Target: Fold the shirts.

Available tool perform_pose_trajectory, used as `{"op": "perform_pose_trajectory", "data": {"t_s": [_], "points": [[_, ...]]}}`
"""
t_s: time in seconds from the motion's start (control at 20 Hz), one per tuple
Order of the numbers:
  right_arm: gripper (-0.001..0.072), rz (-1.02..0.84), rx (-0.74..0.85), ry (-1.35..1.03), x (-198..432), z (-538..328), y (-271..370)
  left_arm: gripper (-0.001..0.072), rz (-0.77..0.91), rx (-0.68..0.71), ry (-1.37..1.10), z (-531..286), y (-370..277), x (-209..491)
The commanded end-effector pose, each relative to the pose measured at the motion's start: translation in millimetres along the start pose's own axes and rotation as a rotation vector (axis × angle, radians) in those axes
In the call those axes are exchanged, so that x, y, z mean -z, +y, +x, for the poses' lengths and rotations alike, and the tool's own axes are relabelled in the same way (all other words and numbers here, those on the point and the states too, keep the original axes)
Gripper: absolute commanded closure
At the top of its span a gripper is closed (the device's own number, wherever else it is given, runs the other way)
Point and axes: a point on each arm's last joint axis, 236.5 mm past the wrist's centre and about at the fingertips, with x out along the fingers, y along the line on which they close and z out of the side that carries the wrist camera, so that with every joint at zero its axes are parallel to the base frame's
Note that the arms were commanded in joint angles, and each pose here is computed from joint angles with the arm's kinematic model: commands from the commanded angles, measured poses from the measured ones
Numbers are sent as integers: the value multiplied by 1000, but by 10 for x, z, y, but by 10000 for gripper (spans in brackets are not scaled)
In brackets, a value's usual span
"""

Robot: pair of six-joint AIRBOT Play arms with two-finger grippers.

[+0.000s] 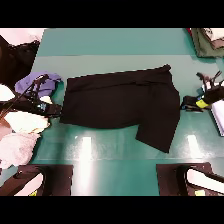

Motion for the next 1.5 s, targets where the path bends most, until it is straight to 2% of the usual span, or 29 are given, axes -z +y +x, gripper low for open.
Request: {"op": "perform_pose_trajectory", "data": {"t_s": [0.0,0.15,0.5,0.6,0.8,0.9,1.0,1.1,1.25,1.45], "points": [[300,72,-14,39,153,322,-155,681,6,5,8,-42,-33,43],[300,99,-56,8,43,422,-80,682,5,6,8,-42,-34,43],[311,100,-44,-38,-72,432,-117,681,5,7,14,-42,-38,58],[397,100,-44,-45,-88,431,-119,681,5,8,15,-42,-39,61],[404,100,-43,-43,-83,432,-119,681,5,8,15,-42,-40,61],[550,100,-43,-44,-85,433,-121,682,5,9,20,-42,-42,72],[549,100,-43,-48,-93,432,-122,681,5,12,35,-43,-49,107],[692,100,-43,-46,-89,432,-122,682,5,13,39,-44,-51,118],[695,93,-43,-80,-125,334,-99,682,5,14,24,-54,-60,78],[695,25,-64,-346,-489,-492,130,682,35,23,-118,-466,-272,-368]]}}
